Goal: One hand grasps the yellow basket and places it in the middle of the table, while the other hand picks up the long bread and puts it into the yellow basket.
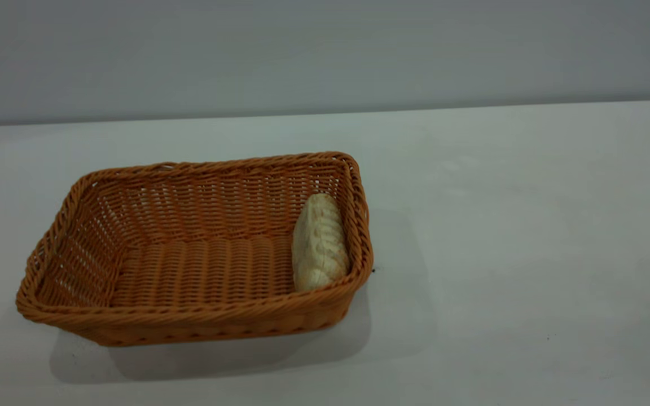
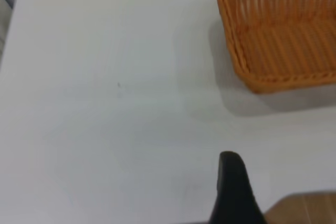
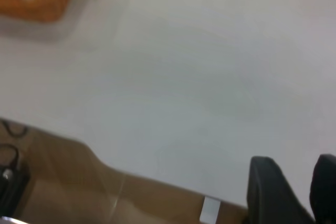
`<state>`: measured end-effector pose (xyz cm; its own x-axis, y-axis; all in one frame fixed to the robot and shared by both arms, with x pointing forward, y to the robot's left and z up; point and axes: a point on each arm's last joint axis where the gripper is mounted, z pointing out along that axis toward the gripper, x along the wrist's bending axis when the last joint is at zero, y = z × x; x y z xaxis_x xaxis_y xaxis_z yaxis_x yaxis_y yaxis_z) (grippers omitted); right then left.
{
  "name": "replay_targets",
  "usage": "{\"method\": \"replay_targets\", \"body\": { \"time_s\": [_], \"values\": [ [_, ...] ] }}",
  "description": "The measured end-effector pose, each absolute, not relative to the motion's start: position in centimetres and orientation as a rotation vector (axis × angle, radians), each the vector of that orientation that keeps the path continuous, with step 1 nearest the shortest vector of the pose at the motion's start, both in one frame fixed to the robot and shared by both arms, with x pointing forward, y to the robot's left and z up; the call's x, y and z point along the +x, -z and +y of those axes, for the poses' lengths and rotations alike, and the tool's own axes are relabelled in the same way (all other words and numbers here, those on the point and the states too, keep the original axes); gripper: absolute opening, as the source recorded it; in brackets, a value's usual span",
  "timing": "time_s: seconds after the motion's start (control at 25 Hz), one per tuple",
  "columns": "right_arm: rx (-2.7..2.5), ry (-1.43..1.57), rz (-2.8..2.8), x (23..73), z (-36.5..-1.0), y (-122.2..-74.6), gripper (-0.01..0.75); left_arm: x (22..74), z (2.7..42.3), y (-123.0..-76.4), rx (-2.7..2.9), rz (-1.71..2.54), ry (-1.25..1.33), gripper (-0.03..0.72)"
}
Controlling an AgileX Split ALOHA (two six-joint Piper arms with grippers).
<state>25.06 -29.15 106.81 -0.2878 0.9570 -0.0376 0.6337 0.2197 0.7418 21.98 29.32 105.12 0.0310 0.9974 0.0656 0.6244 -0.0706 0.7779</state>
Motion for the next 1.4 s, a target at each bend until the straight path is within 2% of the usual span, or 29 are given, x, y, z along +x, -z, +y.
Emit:
{"method": "replay_targets", "body": {
  "time_s": [0.28,1.4],
  "values": [
    [1.472,-0.819,2.006,26.2,-29.1,-104.4,0.237,22.7,29.4,-103.4,1.765,1.698,-0.806,0.537],
    [1.507,-0.825,1.891,24.9,-29.5,-104.3,0.238,22.5,29.4,-103.4,1.745,1.686,-0.825,0.537]
  ]
}}
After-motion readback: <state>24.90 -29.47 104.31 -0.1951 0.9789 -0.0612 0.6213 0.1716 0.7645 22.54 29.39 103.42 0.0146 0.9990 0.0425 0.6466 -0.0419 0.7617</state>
